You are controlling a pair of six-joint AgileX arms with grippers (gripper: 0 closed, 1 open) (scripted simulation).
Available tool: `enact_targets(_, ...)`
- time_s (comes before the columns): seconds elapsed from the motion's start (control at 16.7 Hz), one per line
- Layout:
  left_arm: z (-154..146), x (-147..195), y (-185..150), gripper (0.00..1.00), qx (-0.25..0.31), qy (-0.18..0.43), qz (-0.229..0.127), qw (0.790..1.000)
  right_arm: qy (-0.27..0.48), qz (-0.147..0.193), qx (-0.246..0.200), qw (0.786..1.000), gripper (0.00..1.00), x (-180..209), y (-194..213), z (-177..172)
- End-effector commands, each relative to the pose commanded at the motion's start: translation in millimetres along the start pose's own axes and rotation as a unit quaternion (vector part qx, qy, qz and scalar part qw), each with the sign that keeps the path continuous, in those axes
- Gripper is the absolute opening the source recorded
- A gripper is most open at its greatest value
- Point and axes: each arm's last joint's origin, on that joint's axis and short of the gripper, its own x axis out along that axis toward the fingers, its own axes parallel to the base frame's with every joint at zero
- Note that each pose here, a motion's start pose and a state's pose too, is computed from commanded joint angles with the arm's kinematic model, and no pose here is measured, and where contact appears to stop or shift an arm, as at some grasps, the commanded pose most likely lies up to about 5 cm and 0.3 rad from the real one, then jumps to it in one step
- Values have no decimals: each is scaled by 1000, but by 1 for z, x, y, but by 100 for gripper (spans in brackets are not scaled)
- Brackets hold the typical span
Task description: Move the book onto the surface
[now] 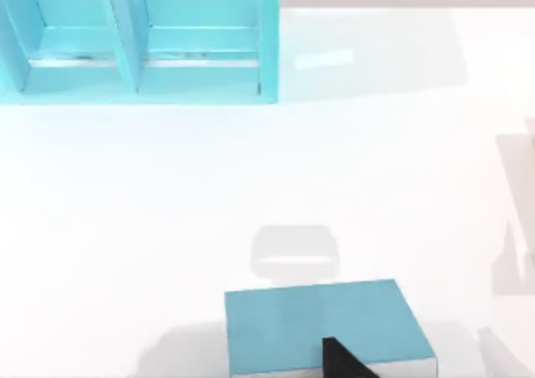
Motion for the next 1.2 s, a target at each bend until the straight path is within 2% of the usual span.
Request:
enact_targets(0.24,0,0,0,98,0,0,0,1000,0,0,0,1000,100,0,0,0)
enact_targets(0.3,0,0,0,100,0,0,0,1000,0,0,0,1000,100,0,0,0)
enact_targets(0.9,0,-3,2,100,5,1,1,1000,0,0,0,1000,100,0,0,0)
enact_targets(1.2,1,-44,18,100,36,2,11,999,0,0,0,1000,100,0,0,0)
